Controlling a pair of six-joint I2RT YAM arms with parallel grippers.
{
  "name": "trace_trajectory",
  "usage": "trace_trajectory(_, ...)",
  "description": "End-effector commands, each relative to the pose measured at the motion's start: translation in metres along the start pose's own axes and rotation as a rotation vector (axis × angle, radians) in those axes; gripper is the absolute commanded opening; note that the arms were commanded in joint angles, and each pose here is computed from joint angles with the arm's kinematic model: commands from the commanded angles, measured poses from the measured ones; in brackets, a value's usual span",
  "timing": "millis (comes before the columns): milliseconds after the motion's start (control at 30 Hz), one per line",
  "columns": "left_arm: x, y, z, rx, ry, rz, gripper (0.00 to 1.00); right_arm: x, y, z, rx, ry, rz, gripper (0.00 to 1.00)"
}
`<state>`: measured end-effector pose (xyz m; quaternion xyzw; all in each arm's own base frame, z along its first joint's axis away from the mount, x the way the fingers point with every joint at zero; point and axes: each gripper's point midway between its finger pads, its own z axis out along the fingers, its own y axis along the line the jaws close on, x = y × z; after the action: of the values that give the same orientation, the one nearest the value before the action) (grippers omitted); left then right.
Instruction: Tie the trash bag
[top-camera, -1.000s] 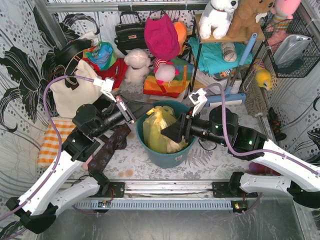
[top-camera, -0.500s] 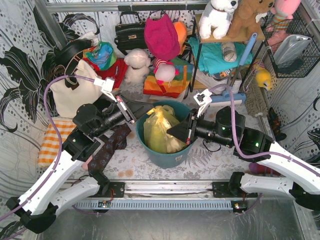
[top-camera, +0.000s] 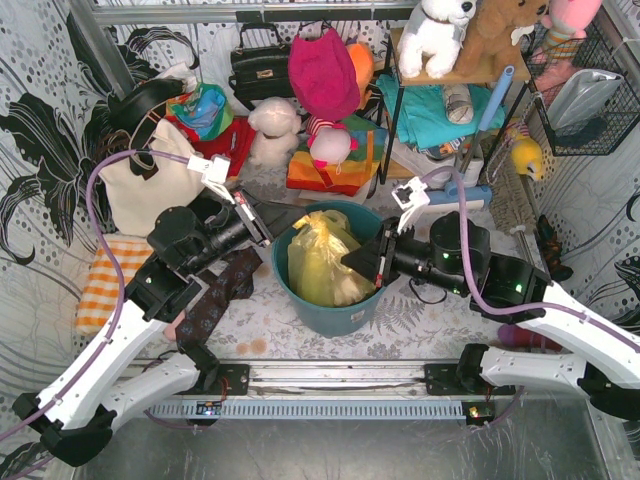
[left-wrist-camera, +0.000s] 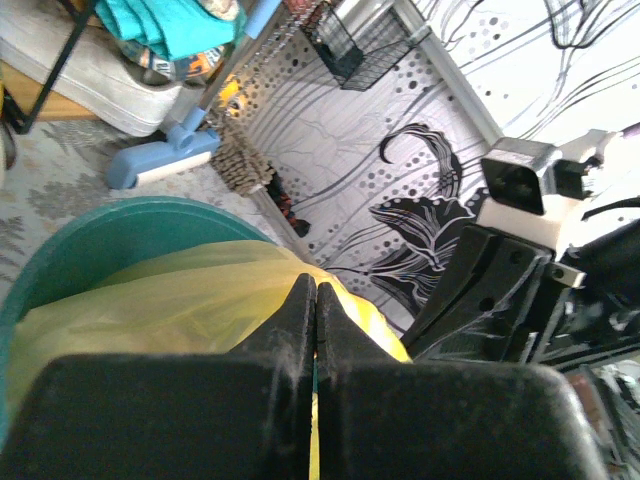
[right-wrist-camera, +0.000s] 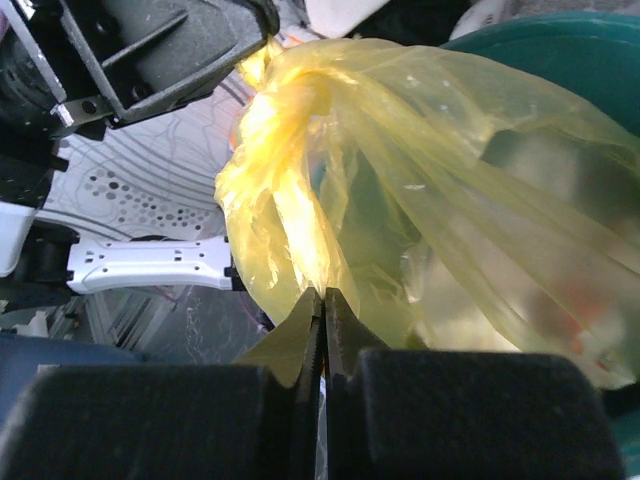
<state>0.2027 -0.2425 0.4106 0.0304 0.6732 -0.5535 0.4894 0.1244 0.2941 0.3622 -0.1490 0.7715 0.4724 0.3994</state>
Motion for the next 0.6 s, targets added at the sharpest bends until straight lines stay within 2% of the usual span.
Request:
trace_trajectory(0, -0.023, -0.007, -0.005, -0.023, -0.072, 0.098, 0.00, -0.023, -0.017, -0.017, 0.150, -0.055, -0.025, 0.00)
trace_trajectory(367, -0.037, 0.021, -0.016, -0.214, -0.083, 0.236, 0.00, -0.058, -0.084, -0.055, 0.658, -0.060, -0.184, 0.00)
trace_trajectory(567, -0.036, 0.045, -0.023, -0.333, -0.062, 0.292, 0.00, -0.064, -0.108, -0.065, 0.853, -0.029, -0.279, 0.00)
